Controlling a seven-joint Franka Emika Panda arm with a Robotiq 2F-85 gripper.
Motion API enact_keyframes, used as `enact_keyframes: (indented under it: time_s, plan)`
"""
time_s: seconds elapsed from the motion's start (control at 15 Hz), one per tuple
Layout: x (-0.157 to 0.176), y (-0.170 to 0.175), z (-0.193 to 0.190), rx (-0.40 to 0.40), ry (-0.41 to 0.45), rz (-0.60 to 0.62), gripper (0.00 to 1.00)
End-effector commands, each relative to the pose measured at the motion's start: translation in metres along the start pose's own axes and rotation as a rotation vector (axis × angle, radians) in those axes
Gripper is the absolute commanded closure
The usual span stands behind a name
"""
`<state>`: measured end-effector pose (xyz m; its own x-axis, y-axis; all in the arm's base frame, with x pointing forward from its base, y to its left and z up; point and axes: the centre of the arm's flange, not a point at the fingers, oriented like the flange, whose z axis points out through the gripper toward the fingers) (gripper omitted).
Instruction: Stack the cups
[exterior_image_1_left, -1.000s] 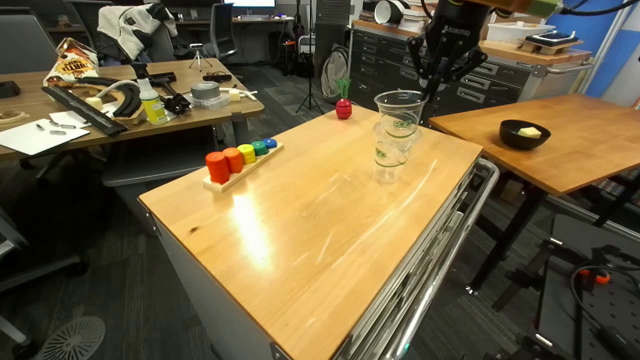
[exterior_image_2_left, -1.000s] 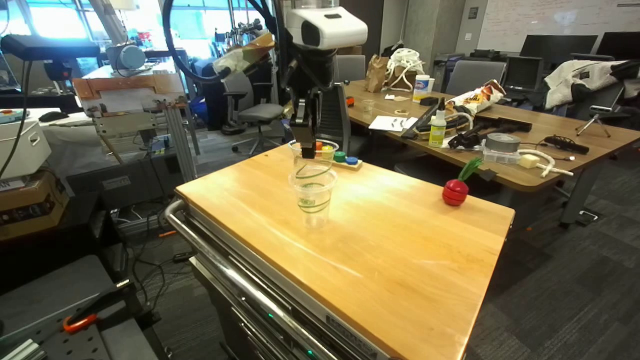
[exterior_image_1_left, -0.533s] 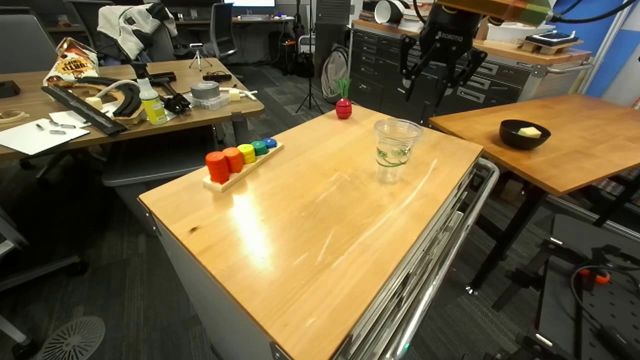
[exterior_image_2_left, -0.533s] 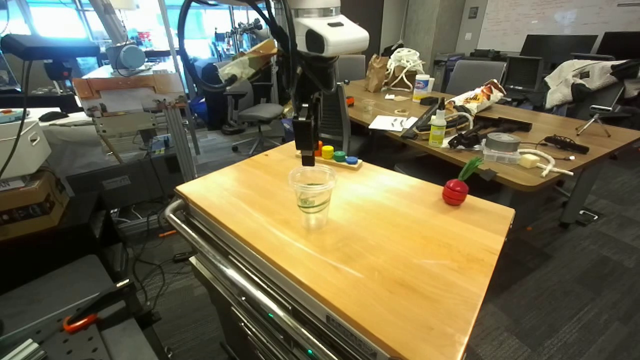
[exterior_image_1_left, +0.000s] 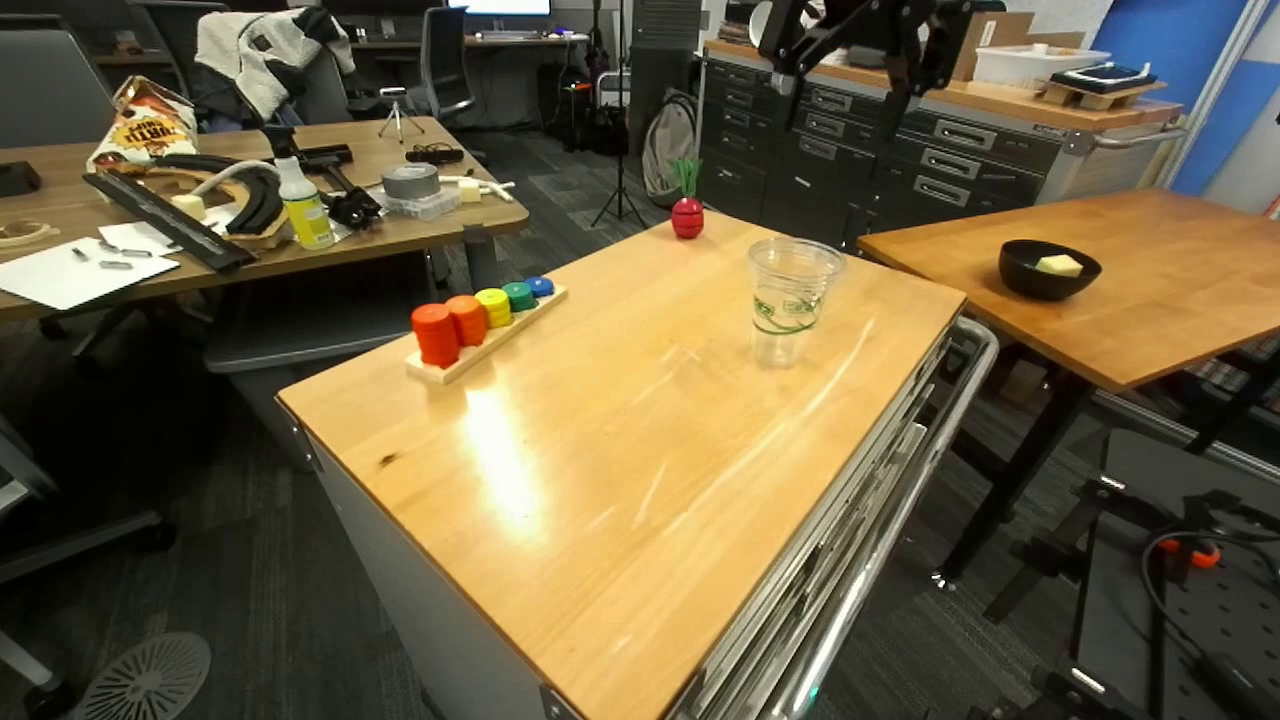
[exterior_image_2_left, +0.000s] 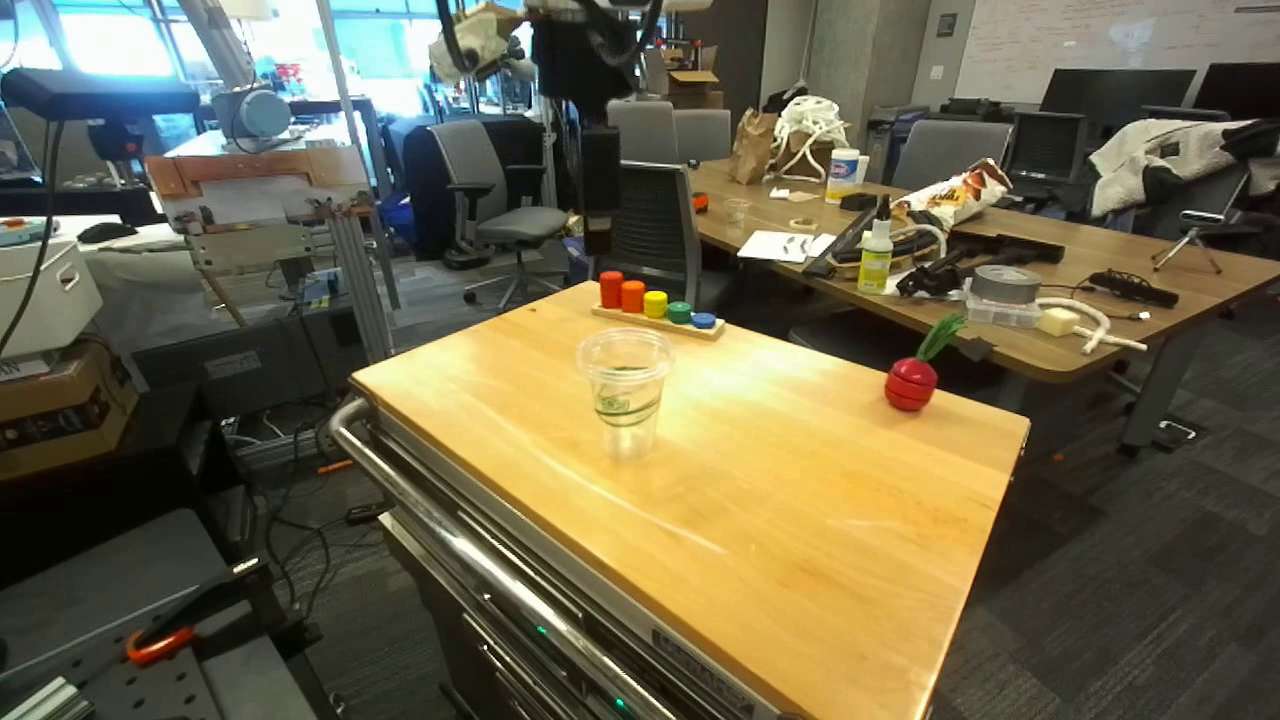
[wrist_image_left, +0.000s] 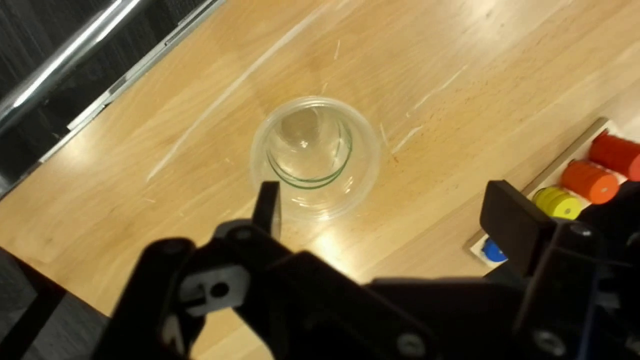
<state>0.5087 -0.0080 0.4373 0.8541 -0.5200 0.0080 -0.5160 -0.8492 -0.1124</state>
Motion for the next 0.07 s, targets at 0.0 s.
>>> enact_keyframes:
  time_s: [0.0]
  plan:
    - [-0.0019,-0.0049,-0.0103,0.001,-0.003,-0.033,0.0]
